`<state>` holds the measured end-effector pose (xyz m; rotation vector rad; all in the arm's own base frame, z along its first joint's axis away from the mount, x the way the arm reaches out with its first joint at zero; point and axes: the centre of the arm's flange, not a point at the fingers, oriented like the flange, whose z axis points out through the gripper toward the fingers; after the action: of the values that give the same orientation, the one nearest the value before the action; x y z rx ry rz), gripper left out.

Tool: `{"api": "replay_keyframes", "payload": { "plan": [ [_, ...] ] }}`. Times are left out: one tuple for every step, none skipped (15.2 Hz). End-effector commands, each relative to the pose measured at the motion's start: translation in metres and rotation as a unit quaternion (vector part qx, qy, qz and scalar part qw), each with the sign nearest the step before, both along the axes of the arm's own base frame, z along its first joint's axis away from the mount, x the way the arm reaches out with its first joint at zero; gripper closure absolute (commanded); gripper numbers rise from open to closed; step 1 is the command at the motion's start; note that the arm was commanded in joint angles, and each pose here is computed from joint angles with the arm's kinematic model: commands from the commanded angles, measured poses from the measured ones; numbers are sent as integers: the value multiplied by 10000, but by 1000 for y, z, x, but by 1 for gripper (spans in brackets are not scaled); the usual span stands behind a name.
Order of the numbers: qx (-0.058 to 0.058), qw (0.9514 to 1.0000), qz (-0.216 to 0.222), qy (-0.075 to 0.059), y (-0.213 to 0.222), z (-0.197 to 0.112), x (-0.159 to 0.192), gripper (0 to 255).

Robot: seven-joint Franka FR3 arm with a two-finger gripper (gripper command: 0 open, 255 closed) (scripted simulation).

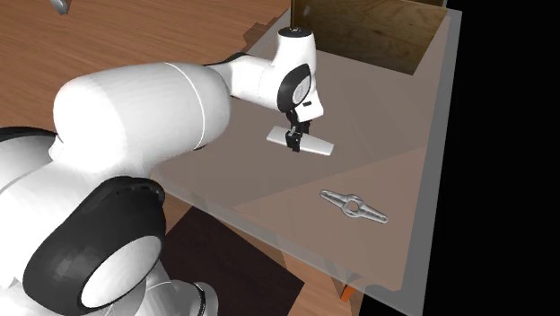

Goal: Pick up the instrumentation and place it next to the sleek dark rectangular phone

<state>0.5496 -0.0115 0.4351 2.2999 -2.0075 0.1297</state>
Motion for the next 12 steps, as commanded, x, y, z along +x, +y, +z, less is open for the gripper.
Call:
{"api": "replay_keyframes", "payload": {
  "plan": [
    [2,10000,-9,-5,26,1,14,255],
    [2,10000,-9,-5,37,1,20,255],
    [2,10000,-9,-5,49,1,27,255],
    [2,10000,-9,-5,60,1,33,255],
    [2,10000,-9,-5,72,2,39,255],
    [2,10000,-9,-5,83,2,46,255],
    [2,10000,-9,-5,95,2,52,255],
    [2,10000,-9,-5,106,2,59,255],
    [2,10000,-9,-5,118,2,65,255],
    [2,10000,-9,-5,129,2,72,255],
    [2,10000,-9,-5,141,2,78,255],
    [2,10000,-9,-5,152,2,85,255]
  ]
}}
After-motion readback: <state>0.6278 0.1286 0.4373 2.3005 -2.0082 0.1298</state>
